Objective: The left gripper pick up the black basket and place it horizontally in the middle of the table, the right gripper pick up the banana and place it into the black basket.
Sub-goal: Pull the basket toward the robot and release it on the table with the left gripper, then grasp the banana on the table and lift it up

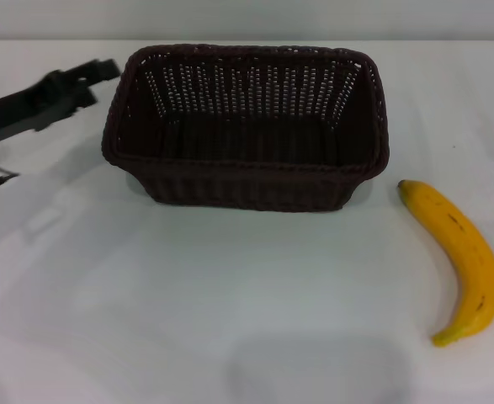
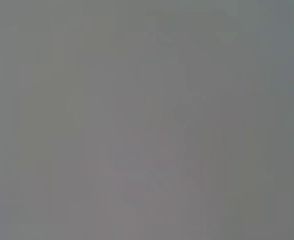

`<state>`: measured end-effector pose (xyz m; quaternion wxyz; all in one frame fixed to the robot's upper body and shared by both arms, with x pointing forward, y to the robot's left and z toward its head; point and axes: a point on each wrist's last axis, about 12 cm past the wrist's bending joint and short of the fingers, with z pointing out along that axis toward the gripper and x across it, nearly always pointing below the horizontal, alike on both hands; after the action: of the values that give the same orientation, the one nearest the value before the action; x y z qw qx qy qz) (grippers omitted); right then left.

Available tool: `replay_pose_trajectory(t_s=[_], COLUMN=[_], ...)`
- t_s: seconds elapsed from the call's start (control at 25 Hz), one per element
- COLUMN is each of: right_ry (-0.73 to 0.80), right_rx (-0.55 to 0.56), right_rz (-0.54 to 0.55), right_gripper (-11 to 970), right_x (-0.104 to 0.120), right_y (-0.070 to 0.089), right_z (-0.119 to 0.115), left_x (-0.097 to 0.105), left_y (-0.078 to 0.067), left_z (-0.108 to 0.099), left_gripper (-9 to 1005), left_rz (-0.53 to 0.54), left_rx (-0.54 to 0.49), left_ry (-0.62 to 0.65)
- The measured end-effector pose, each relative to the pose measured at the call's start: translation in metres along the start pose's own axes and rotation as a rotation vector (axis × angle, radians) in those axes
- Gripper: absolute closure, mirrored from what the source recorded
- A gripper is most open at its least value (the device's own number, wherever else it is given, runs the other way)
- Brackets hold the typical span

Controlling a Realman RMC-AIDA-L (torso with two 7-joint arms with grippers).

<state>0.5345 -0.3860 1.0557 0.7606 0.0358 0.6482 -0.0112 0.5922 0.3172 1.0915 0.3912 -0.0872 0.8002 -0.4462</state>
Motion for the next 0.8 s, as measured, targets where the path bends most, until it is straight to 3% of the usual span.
replay_pose_trajectory(t_s=[0.12,0.16,0.24,0.4,0.6,0.68,0.8], right_ry=[-0.002,-0.003,-0.006,-0.017,0.012,0.044,0.114], right_rx=[0.005,0.009,0.019,0.031,-0.003,-0.038,-0.162], right_rz=[0.004,0.011,0.024,0.08,0.287,0.387,0.444], right_gripper=[104,104,104,104,104,104,104], right_x=[0.0,0.001,0.001,0.004,0.007,0.005,-0.008], right_y=[-0.001,-0.001,-0.002,0.0,-0.005,-0.017,-0.034], right_z=[-0.003,-0.003,-0.005,-0.011,-0.025,-0.032,-0.038], left_x=[0.004,0.007,0.008,0.018,0.04,0.049,0.055], left_y=[0.011,0.018,0.02,0.03,0.057,0.068,0.073], left_z=[-0.029,-0.05,-0.058,-0.09,-0.102,-0.101,-0.101], left_gripper=[350,284,152,128,123,124,126], left_rz=[-0.005,-0.001,0.007,0.048,-0.007,0.008,0.031], left_rx=[0.016,0.031,0.041,0.05,-0.118,-0.209,-0.271], left_ry=[-0.083,-0.176,-0.224,-0.448,-0.633,-0.681,-0.716])
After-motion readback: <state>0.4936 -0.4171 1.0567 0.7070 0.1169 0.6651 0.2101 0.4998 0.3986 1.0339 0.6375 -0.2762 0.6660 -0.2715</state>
